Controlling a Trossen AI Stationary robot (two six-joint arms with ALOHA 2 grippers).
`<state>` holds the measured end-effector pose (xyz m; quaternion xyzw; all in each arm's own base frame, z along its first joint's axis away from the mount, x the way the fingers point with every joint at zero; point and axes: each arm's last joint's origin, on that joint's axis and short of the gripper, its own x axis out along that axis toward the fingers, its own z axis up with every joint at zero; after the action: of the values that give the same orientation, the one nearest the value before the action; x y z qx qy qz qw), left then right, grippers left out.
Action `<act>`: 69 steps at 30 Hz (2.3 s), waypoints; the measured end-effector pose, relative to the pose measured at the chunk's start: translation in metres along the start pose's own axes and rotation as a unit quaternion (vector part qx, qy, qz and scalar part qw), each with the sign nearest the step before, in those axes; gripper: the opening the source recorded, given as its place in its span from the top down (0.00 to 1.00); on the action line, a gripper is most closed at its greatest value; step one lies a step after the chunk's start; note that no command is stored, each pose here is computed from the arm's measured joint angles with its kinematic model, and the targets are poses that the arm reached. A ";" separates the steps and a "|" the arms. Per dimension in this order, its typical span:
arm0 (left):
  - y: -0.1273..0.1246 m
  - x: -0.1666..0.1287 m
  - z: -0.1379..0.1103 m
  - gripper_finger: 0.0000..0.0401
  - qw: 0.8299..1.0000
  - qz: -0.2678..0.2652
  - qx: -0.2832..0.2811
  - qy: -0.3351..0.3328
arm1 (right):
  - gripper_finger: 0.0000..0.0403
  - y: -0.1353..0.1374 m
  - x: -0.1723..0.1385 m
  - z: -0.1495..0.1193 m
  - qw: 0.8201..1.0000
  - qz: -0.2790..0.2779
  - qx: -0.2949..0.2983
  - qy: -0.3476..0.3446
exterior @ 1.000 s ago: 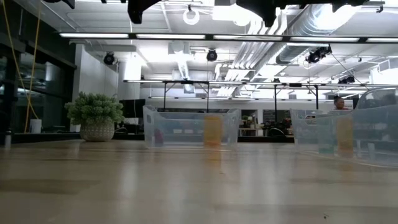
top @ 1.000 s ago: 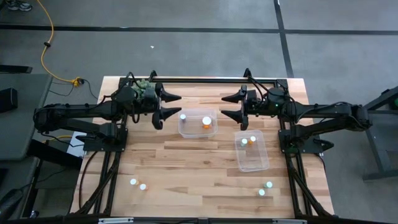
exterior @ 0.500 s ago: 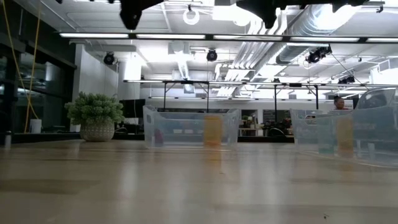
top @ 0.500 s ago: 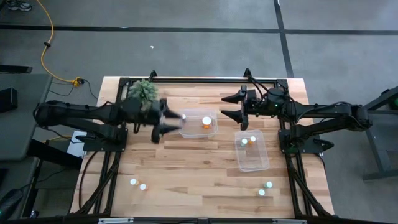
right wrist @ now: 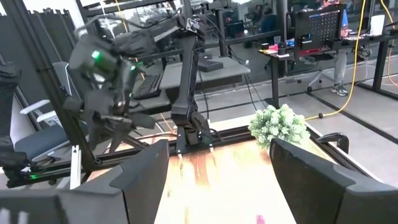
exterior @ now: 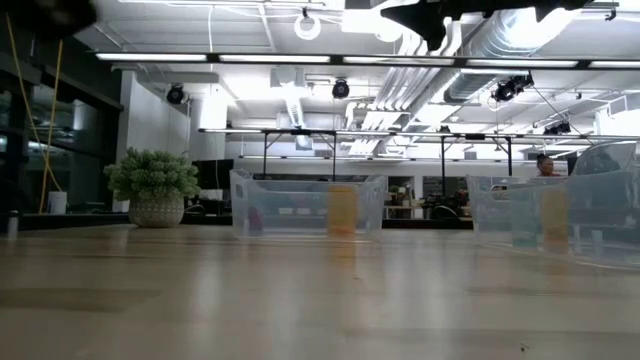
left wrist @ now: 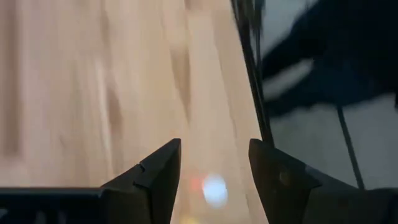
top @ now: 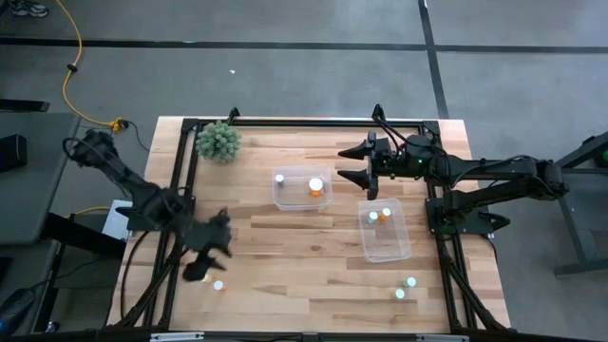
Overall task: Pick and place medicine bottles into bin by pill shape (circle, oval)
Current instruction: Put the left yellow tablet bottle into the bottom transparent bin
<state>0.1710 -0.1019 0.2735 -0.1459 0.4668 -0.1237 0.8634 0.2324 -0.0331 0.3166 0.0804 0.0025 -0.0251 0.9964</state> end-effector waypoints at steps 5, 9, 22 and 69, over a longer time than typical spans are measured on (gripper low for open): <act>-0.022 0.013 -0.033 0.57 0.994 0.032 -0.004 0.105 | 0.32 0.000 0.000 -0.002 1.000 -0.001 0.000 0.008; -0.033 0.023 -0.052 0.57 0.988 0.100 0.011 0.121 | 0.32 0.000 0.000 -0.003 1.000 -0.003 0.001 0.015; -0.052 0.057 -0.079 0.57 0.972 0.149 0.016 0.181 | 0.32 -0.001 0.000 -0.007 0.999 -0.006 0.002 0.034; -0.053 0.088 -0.091 0.57 0.959 0.201 0.047 0.194 | 0.32 -0.002 0.000 -0.011 0.998 -0.009 0.006 0.056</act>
<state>0.1378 -0.1948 0.1778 0.0180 0.6389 0.0048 0.7691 0.2318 -0.0331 0.3055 0.0877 0.0588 -0.0299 0.9940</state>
